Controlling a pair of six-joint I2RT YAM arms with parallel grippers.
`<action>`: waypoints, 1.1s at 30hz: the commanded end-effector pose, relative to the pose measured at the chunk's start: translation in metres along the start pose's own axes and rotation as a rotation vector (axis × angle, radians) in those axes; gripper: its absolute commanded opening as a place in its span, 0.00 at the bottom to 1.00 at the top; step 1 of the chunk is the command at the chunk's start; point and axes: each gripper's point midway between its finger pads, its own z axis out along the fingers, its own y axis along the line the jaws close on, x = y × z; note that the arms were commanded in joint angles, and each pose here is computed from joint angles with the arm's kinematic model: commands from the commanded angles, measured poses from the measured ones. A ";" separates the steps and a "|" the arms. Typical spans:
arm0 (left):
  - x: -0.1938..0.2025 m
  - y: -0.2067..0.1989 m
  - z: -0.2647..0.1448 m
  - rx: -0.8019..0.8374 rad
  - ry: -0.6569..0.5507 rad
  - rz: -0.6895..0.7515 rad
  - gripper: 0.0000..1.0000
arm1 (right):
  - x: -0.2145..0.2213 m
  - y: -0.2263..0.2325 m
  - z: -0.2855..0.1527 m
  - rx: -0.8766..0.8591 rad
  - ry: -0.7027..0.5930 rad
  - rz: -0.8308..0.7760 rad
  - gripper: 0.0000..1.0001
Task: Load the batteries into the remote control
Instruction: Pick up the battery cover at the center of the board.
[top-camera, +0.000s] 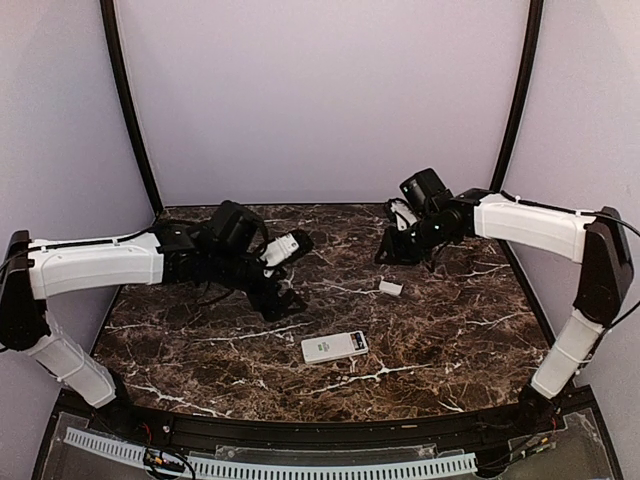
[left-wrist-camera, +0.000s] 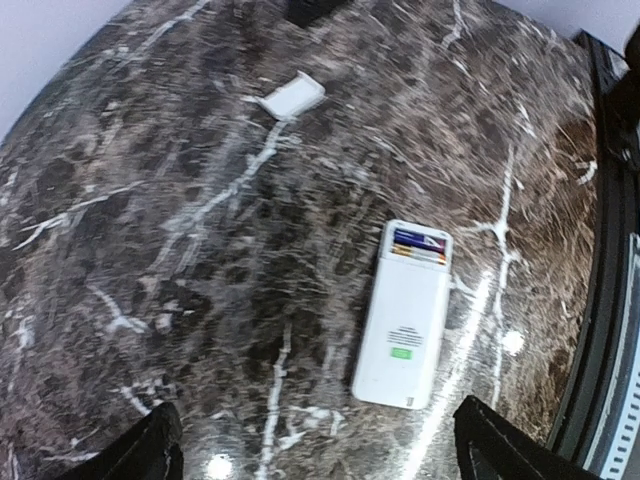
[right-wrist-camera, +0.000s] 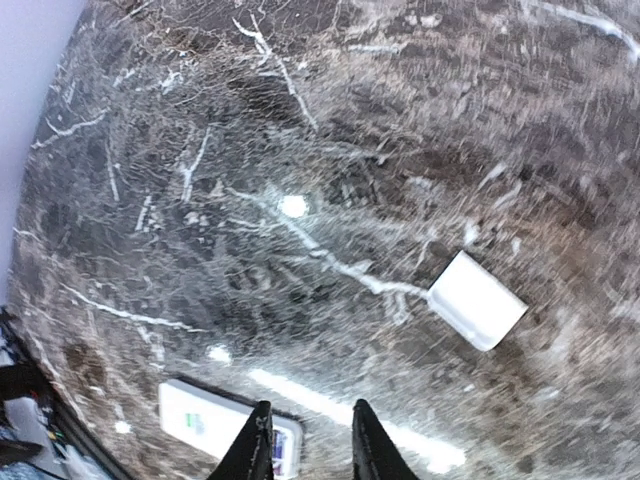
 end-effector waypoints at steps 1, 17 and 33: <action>-0.003 0.036 -0.031 -0.066 -0.070 -0.169 0.96 | -0.013 -0.032 0.015 0.162 0.082 -0.333 0.27; 0.002 0.048 -0.026 -0.094 -0.031 -0.157 0.97 | 0.020 -0.079 0.070 0.247 0.380 -0.772 0.31; 0.006 0.047 -0.019 -0.081 -0.003 -0.153 0.96 | 0.038 -0.108 0.102 0.310 0.464 -0.804 0.18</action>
